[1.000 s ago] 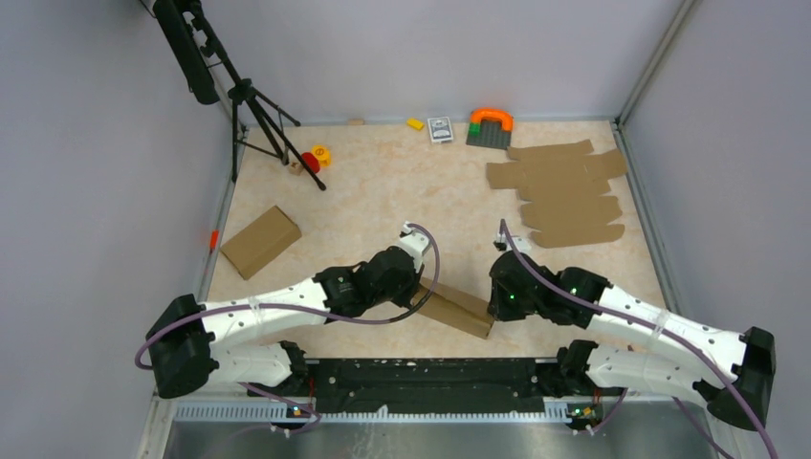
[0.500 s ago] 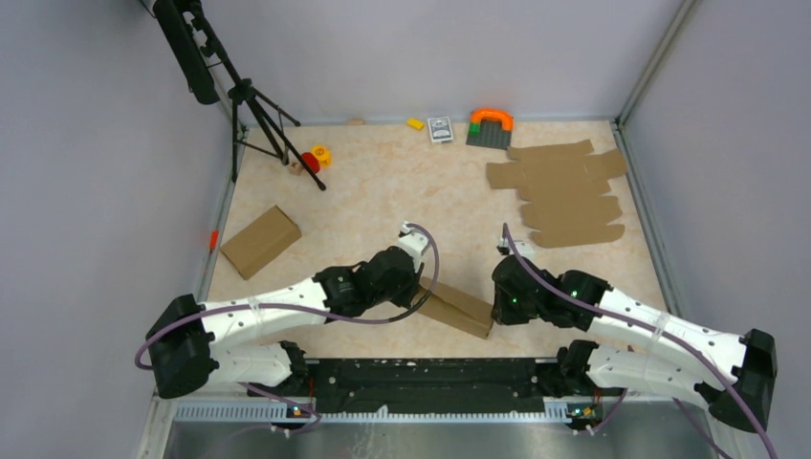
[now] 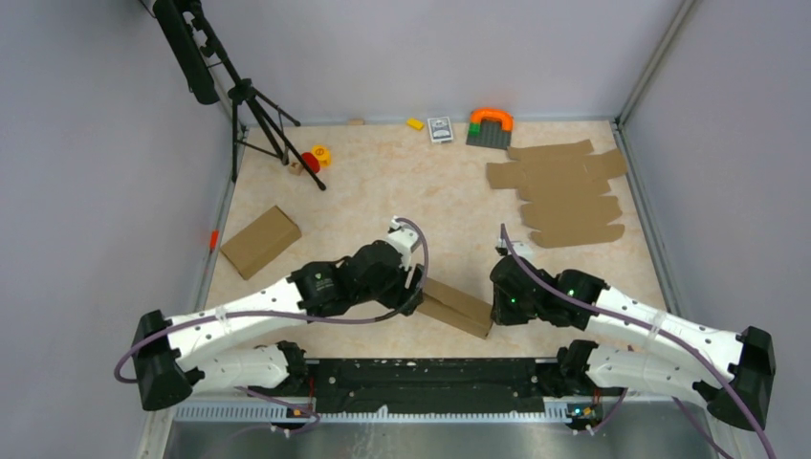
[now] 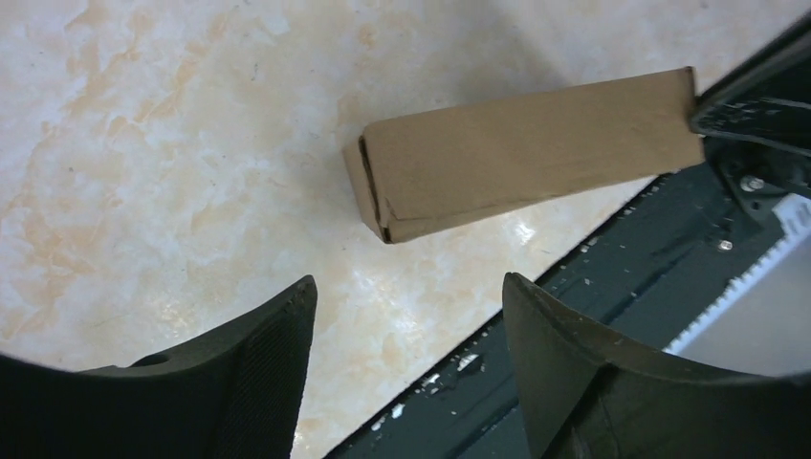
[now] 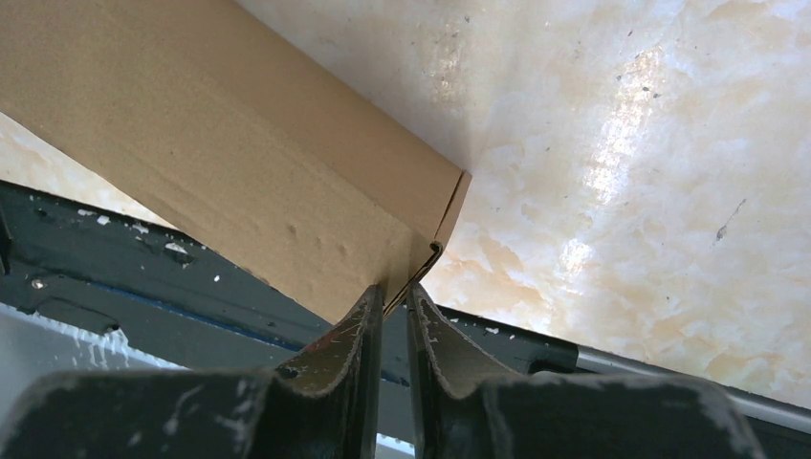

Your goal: Fold the paper box

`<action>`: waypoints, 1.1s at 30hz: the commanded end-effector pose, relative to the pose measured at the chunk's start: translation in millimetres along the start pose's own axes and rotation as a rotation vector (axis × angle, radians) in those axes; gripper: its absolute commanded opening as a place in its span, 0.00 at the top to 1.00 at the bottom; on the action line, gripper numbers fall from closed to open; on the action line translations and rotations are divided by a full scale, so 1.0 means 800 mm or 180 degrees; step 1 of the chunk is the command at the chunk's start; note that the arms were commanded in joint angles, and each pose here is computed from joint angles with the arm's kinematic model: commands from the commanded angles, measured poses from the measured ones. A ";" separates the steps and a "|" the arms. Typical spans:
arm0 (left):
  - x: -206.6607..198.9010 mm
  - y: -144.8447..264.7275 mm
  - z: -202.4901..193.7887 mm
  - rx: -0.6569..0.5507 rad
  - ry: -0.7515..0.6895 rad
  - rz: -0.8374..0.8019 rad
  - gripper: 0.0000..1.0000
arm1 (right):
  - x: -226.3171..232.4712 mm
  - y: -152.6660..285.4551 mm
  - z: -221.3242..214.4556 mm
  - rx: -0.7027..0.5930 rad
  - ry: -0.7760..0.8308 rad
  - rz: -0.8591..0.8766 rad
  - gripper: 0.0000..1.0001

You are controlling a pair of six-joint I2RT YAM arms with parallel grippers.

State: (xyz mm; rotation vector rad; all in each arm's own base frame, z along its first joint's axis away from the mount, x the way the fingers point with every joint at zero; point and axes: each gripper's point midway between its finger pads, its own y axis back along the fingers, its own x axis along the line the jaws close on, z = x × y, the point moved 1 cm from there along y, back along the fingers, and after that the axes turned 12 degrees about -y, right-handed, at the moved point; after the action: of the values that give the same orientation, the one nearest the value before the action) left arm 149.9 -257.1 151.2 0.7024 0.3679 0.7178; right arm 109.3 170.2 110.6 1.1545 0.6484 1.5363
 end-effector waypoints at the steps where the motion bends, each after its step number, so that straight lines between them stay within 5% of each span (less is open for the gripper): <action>1: -0.014 0.029 0.033 -0.0351 0.0159 -0.0315 0.27 | -0.018 -0.009 -0.011 0.0106 -0.0008 -0.0182 0.85; 6: 0.008 0.021 0.061 -0.0541 0.0629 -0.0520 0.47 | -0.015 -0.008 -0.011 0.0120 -0.0022 -0.0131 0.85; 15: 0.012 -0.010 0.061 -0.0301 0.0679 -0.0651 0.44 | -0.011 -0.010 -0.013 0.0141 -0.0042 -0.0075 0.86; 21: 0.031 -0.043 -0.005 0.0168 0.0927 -0.0410 0.63 | -0.013 -0.012 -0.015 0.0155 -0.0047 -0.0083 0.86; 33: 0.034 -0.071 -0.045 0.0324 0.1108 -0.0434 0.65 | -0.012 -0.012 -0.014 0.0144 -0.0041 -0.0080 0.86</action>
State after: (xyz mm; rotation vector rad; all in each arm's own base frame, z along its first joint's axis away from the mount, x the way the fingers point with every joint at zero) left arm 182.4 -261.5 107.9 0.5671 0.7445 0.6730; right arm 107.8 177.8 110.0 1.1993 0.6285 1.5546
